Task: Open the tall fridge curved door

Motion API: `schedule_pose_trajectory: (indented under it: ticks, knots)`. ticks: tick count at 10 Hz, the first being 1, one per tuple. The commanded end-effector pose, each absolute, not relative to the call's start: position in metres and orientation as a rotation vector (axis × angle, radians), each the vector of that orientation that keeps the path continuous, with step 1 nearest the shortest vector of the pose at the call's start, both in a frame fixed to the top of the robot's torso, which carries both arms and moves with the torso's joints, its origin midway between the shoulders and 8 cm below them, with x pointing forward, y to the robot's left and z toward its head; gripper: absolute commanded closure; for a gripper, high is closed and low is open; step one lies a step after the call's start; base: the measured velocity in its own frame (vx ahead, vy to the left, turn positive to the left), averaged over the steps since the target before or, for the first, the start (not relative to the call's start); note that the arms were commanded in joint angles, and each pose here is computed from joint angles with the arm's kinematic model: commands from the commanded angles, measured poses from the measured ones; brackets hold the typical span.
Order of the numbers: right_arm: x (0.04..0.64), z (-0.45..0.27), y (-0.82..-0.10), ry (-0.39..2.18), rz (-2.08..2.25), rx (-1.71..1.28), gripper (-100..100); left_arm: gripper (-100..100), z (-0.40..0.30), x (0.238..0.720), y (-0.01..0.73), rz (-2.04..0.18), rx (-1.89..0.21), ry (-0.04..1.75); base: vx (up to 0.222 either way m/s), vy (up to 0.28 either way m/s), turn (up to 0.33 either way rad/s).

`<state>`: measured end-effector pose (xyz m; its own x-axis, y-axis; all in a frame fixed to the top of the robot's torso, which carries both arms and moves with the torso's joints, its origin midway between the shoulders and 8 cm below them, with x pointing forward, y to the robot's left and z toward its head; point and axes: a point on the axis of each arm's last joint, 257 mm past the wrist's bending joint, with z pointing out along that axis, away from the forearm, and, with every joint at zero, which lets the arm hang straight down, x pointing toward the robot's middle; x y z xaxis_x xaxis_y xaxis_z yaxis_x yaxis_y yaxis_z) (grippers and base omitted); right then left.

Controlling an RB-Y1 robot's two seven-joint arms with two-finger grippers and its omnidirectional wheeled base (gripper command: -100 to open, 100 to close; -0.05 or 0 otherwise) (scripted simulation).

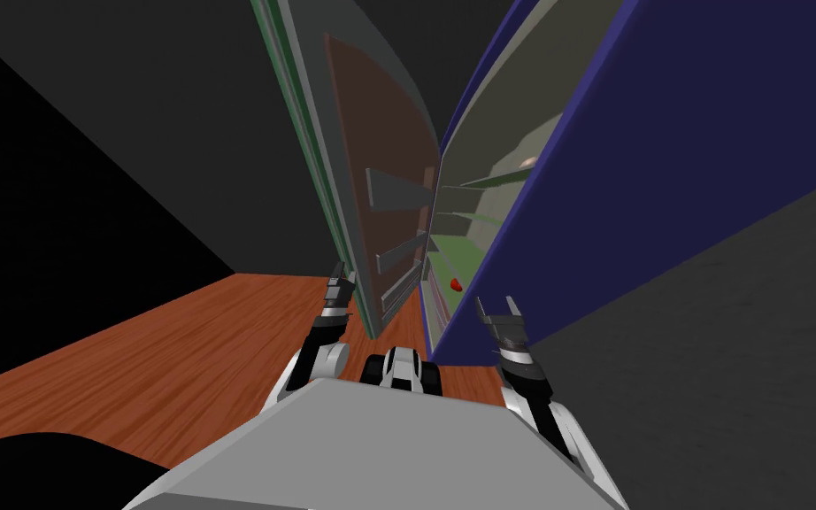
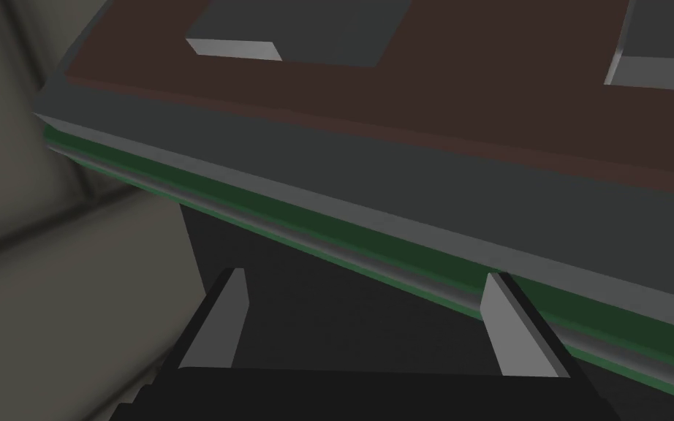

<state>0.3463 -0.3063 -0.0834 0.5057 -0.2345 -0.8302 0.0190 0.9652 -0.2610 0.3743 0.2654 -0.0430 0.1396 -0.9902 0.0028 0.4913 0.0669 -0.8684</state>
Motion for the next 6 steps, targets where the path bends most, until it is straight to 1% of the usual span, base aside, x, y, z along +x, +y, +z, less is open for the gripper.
schedule_pose_trajectory:
  ticks: [1,5,6]
  knots:
    - [0.351,-0.094,-0.306,1.048,-0.214,-0.276,-100,0,-0.043,0.374,0.265,-1.289,-0.862,0.745,0.002,0.072,-0.034]
    - [0.356,-0.106,-0.306,1.065,-0.302,-0.342,-100,0,-0.043,0.374,0.265,-1.289,-0.862,0.745,0.007,0.075,-0.018]
    - [0.359,-0.112,-0.306,1.073,-0.342,-0.374,-100,0,-0.043,0.374,0.265,-1.289,-0.862,0.745,0.035,0.097,-0.106]
